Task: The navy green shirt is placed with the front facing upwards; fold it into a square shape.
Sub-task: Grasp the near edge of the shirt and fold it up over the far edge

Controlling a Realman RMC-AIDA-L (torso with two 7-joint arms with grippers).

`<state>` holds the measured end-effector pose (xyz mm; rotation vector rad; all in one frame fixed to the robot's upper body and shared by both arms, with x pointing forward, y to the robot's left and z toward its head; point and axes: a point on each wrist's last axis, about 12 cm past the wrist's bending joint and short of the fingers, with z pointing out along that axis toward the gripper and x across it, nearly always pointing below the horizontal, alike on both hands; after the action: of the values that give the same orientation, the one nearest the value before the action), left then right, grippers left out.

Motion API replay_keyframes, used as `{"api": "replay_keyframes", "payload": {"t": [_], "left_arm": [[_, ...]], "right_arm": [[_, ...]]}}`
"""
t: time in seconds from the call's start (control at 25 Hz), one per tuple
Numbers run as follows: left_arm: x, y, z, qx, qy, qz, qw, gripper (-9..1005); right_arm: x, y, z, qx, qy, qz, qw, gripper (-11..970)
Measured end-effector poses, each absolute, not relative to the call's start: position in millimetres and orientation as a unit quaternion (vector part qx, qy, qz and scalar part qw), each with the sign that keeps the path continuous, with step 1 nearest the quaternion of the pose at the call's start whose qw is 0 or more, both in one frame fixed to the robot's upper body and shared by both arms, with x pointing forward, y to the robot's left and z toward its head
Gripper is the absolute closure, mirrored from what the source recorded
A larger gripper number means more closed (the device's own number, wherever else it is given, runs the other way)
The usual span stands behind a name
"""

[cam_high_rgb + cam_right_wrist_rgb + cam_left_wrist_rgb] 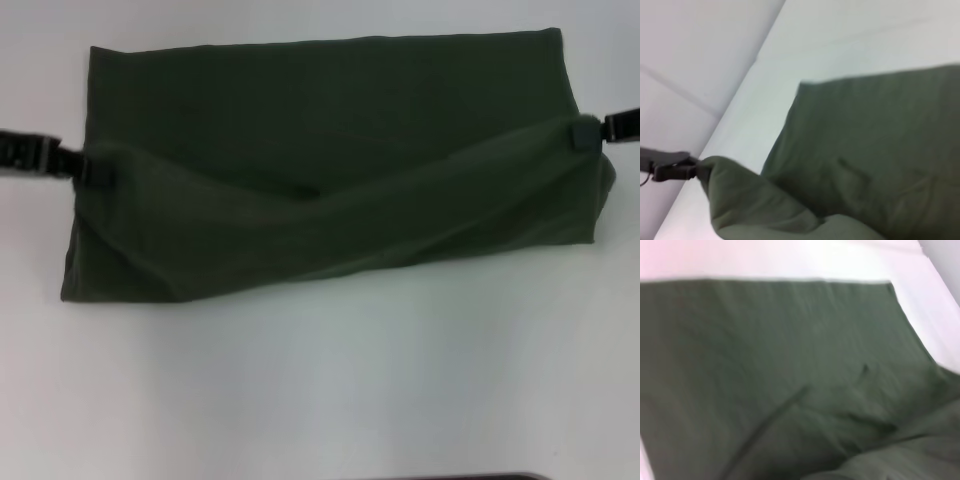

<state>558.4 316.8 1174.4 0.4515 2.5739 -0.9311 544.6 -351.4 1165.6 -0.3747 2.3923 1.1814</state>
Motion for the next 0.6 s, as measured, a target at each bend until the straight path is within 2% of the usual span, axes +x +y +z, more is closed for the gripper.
{"api": "replay_keyframes", "payload": {"t": [0.36,0.6], "left_arm": [[600,292,1178,0.143,0.911,-0.292,0.256,934],[624,270,1172,0.139,0.913,-0.239,0.302,934]], "right_arm": [[563,-356,1161,-0.088,0.861,0.397,0.304,927],[582,-347,1155,-0.066,0.857,0.368,0.355,927]]}}
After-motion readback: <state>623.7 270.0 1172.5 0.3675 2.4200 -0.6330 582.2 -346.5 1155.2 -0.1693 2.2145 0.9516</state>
